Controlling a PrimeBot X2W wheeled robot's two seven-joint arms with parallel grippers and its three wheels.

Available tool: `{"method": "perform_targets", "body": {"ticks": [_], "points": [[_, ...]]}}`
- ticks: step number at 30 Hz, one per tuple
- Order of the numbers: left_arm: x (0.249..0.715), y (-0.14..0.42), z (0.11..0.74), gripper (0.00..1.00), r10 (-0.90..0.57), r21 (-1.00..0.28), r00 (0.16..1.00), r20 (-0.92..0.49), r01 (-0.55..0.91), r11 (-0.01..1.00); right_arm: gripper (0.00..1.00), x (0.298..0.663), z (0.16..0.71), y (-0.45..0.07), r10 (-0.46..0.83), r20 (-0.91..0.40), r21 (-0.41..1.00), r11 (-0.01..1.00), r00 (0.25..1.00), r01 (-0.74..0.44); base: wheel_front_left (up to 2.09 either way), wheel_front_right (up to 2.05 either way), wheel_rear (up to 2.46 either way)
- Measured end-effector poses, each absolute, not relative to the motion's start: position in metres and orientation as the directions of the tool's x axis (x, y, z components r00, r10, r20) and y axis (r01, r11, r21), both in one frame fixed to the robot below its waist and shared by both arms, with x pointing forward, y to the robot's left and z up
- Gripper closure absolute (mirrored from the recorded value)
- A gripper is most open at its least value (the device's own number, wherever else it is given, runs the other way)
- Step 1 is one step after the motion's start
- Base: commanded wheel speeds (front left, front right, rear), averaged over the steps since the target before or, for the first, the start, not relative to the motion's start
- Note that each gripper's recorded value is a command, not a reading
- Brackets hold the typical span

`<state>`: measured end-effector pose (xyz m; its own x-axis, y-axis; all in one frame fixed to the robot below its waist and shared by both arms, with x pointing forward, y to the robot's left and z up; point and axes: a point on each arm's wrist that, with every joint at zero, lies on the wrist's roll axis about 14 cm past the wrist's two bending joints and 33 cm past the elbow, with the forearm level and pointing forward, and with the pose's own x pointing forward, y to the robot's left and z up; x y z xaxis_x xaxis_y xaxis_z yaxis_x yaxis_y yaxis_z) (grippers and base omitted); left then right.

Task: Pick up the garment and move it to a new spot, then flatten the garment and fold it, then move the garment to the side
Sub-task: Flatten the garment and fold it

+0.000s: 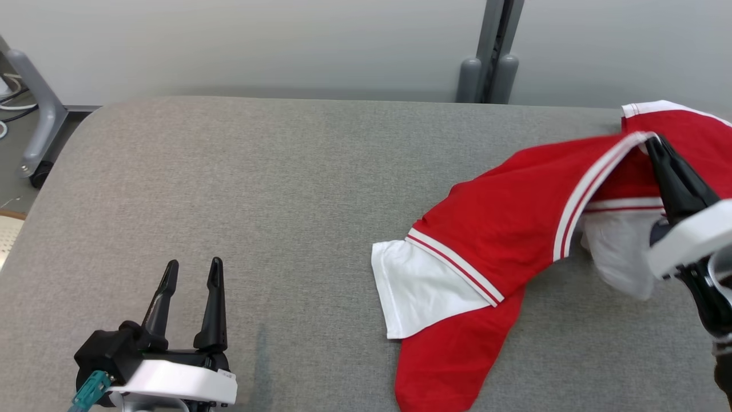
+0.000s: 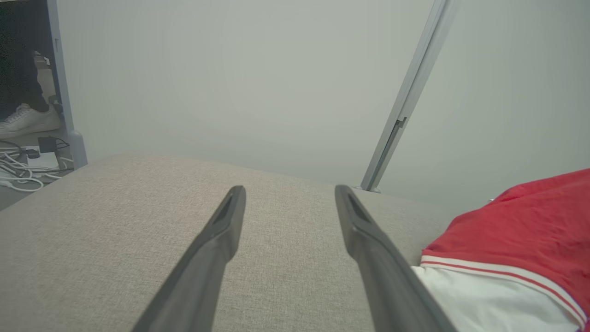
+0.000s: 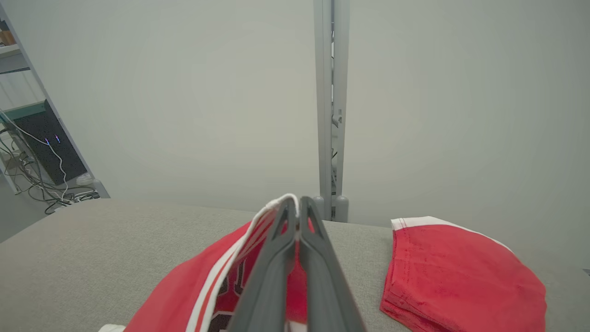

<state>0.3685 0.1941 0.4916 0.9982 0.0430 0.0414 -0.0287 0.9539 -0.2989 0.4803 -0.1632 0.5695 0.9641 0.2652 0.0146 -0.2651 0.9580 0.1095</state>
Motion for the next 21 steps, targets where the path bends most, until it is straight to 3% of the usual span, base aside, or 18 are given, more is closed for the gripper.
{"method": "perform_targets", "body": {"ticks": [12, 21], "points": [[0.386, 0.171, 0.487, 0.0, -0.028, -0.294, 0.999, 0.033, 0.037, 0.955, 1.0, 0.459, 0.497, -0.236, 0.062, -0.143, 0.158, 0.987, 0.988, -0.039, 0.0, 0.0, 0.0], [0.4, 0.165, 0.481, 0.0, -0.047, -0.294, 0.999, 0.021, 0.051, 0.954, 1.0, 0.488, 0.48, -0.246, 0.033, -0.165, 0.149, 0.989, 0.986, -0.008, 0.0, 0.0, 0.0]]}}
